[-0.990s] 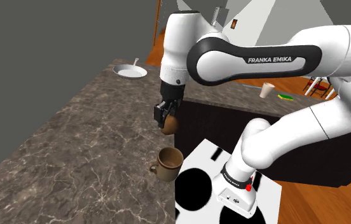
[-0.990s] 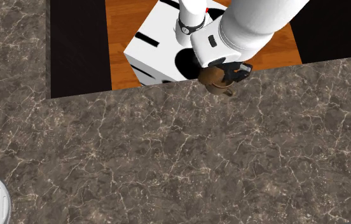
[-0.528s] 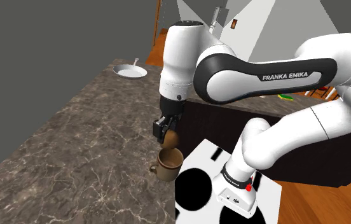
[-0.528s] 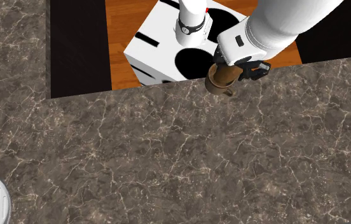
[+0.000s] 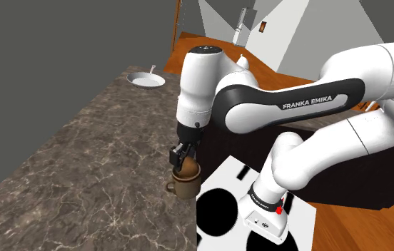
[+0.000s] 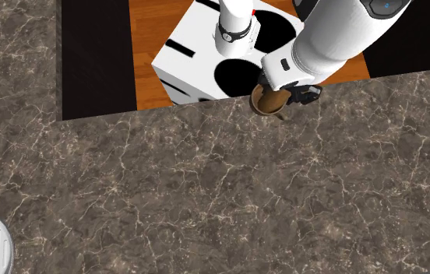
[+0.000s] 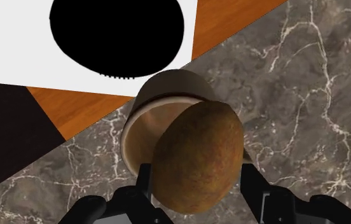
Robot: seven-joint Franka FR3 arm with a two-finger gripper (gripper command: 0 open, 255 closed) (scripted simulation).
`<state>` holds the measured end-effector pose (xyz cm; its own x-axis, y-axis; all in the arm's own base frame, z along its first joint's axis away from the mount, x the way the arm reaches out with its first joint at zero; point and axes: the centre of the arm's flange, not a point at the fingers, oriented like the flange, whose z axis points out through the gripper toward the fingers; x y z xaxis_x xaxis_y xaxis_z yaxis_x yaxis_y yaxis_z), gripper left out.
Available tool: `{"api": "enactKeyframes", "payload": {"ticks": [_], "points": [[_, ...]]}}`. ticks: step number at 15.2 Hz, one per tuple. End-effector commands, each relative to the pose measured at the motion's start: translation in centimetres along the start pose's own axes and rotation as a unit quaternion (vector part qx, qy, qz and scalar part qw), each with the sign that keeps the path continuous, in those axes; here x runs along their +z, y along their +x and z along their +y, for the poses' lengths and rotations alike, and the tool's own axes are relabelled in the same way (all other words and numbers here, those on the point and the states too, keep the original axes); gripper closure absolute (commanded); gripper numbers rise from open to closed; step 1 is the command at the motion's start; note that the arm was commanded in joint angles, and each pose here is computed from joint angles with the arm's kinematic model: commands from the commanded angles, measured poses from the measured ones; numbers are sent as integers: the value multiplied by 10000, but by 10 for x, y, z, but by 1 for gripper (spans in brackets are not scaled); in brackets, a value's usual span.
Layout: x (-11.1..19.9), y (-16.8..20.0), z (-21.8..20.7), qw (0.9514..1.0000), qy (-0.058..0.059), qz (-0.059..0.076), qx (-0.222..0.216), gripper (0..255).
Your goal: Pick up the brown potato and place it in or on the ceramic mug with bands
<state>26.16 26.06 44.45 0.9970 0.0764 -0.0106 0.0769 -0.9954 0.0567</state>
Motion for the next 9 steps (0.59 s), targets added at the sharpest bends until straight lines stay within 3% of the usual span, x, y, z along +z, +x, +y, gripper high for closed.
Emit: {"api": "enactKeyframes", "payload": {"ticks": [1, 9], "points": [[11, 0, -1, 10000, -5, -9, 2, 255], [15, 0, -2, 10000, -5, -9, 1, 255]]}}
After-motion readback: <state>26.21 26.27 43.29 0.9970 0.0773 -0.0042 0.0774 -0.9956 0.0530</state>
